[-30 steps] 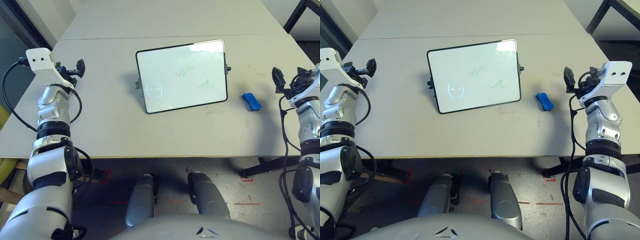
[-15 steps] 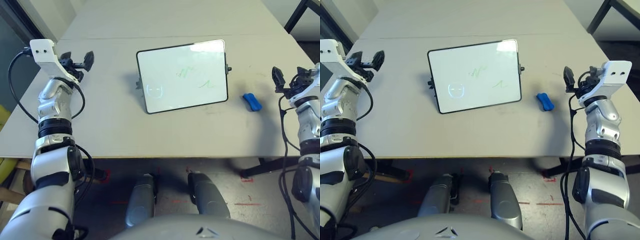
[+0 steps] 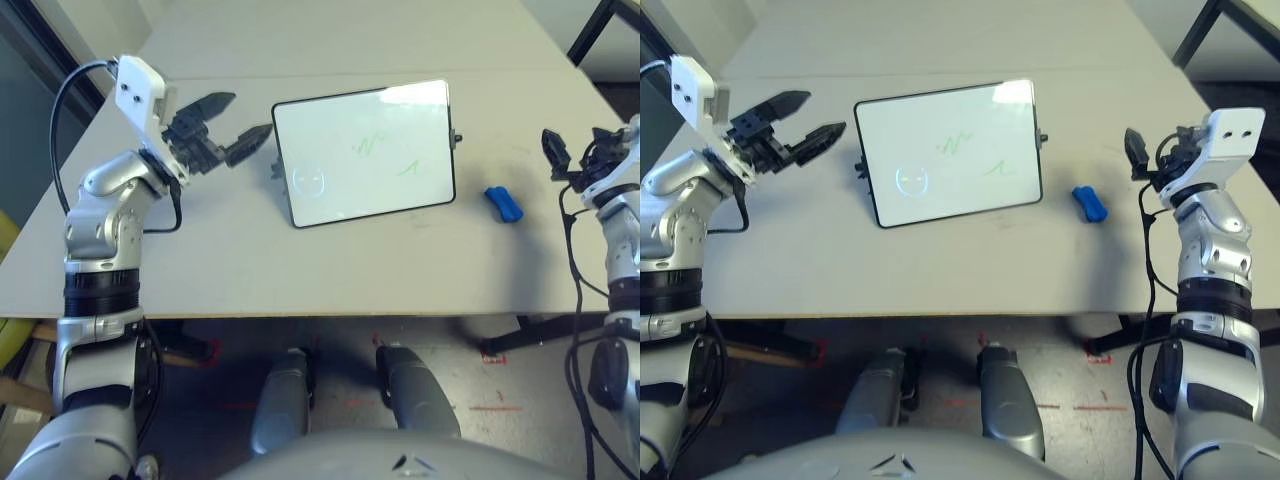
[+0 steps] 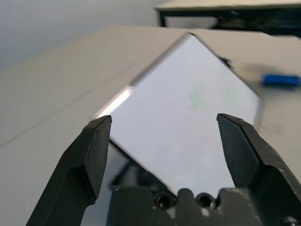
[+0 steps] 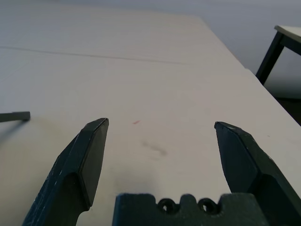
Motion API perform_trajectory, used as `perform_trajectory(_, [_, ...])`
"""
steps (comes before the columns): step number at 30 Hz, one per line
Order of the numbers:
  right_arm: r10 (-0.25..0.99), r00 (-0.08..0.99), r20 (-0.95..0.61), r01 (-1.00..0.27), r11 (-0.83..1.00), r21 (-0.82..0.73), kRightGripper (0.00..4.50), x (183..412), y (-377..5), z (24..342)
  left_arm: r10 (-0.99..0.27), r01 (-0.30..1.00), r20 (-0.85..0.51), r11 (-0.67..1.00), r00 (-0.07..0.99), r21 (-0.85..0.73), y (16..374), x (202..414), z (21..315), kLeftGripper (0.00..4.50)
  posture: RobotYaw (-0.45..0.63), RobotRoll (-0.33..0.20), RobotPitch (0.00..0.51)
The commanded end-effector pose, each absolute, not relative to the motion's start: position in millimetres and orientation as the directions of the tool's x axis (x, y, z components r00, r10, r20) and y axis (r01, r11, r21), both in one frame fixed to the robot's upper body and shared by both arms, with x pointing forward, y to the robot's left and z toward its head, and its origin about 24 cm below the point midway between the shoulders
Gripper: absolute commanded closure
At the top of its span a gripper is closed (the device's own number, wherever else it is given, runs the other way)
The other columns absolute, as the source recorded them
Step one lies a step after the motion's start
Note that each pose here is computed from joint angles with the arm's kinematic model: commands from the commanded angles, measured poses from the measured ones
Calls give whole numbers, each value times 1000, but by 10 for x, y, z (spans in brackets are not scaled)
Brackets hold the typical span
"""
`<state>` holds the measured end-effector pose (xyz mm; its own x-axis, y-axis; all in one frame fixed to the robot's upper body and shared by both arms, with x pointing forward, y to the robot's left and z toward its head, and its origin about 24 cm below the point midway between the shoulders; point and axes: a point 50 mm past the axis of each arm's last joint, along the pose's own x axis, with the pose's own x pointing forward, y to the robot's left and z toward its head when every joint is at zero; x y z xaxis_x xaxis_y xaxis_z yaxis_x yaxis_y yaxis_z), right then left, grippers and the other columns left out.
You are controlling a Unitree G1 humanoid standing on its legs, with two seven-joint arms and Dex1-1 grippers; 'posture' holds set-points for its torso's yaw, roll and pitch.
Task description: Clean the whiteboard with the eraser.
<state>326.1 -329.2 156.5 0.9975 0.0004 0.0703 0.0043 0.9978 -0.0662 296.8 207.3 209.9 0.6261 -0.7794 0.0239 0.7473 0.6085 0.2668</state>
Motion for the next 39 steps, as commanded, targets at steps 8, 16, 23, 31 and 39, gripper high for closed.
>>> perform_trajectory(8, [39, 972, -232, -55, 996, -63, 0, 3201, -3152, 1905, -876, 850, -125, 403, 465, 338, 1844, 2831, 1819, 29, -271, 0, 156])
perform_trajectory(16, [123, 874, -469, -160, 986, -39, 0, 3046, -2900, 2093, -899, 870, -150, 337, 411, 360, 1734, 2841, 1698, 29, -296, 0, 158])
perform_trajectory(23, [175, 774, -608, -240, 971, -25, 0, 2958, -2721, 1928, -903, 871, -151, 327, 403, 365, 1689, 2856, 1661, 29, -300, 0, 159])
perform_trajectory(31, [153, 743, -652, -230, 973, -34, 0, 3004, -2720, 1696, -897, 864, -151, 338, 416, 373, 1699, 2854, 1657, 29, -280, 0, 158])
perform_trajectory(39, [158, 740, -654, -234, 972, -30, 0, 3103, -2682, 1578, -883, 850, -147, 367, 446, 379, 1754, 2862, 1661, 29, -267, 0, 157])
